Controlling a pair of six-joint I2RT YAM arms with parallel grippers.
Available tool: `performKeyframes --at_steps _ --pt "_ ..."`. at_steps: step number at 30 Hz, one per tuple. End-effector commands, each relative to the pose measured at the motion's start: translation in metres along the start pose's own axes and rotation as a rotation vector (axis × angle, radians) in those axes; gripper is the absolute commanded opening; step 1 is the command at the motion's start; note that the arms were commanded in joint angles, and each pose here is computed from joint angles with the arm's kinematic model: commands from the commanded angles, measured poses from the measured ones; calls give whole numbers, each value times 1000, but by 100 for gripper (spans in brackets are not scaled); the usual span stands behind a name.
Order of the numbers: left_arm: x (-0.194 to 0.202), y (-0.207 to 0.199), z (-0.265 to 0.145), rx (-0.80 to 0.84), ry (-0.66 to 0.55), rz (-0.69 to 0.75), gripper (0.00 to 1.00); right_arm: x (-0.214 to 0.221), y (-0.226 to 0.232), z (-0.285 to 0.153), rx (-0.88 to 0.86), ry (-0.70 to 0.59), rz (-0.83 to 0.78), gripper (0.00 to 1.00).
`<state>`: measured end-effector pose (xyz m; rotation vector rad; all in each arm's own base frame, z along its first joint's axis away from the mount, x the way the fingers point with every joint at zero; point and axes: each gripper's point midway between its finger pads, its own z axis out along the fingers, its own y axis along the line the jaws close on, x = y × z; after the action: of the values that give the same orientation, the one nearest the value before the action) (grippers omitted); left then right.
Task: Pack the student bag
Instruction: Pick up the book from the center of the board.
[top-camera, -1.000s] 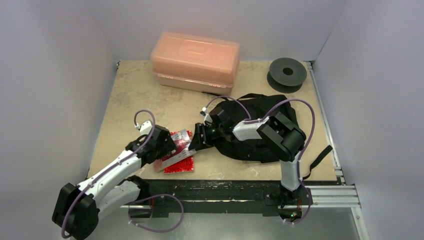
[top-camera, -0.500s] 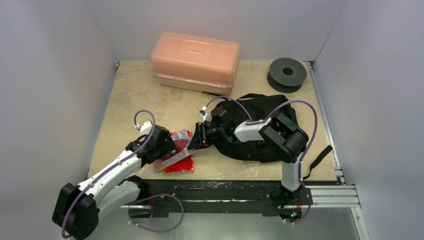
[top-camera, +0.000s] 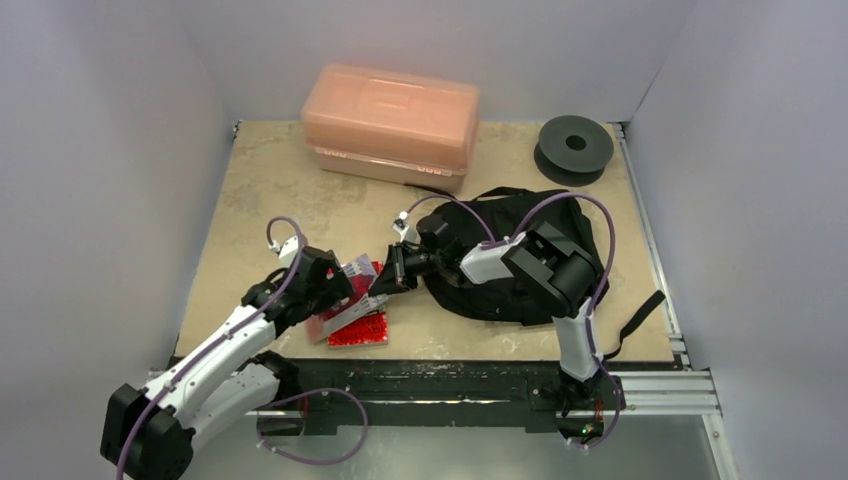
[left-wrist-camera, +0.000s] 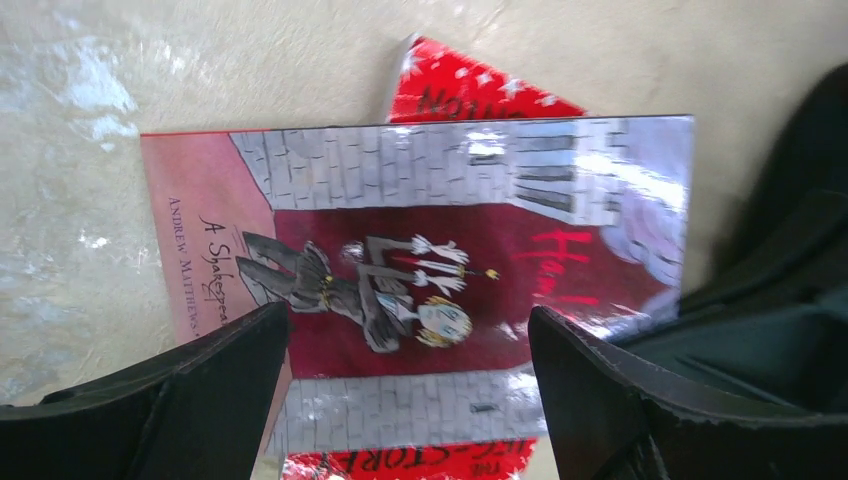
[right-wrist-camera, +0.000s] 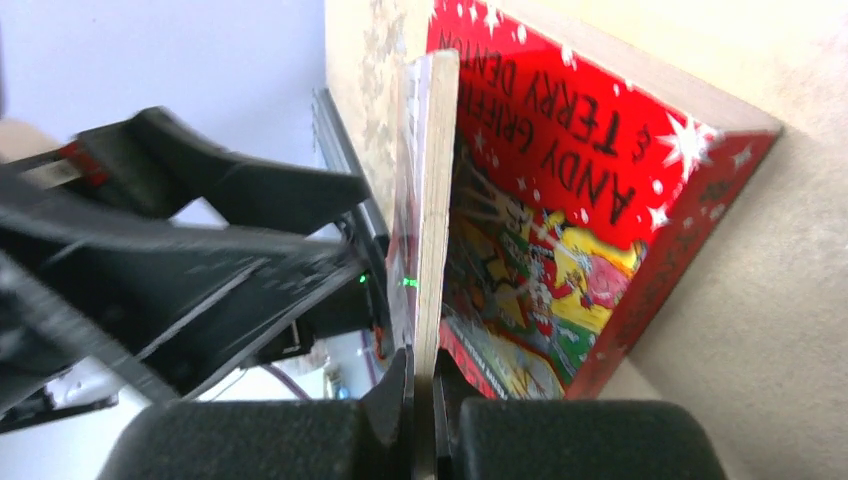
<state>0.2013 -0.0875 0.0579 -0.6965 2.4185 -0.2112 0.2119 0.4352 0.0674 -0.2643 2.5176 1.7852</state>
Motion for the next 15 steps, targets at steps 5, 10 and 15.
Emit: performKeyframes --at_steps 5,10,15 --pt "-103 -47 -111 239 -337 201 89 -62 87 -57 149 -238 -462 0" --pt "-131 -77 -169 436 -479 311 92 -92 99 -140 127 -354 -511 0" --pt "-117 -119 -189 662 -400 336 100 -78 104 -202 -65 -330 -463 0"
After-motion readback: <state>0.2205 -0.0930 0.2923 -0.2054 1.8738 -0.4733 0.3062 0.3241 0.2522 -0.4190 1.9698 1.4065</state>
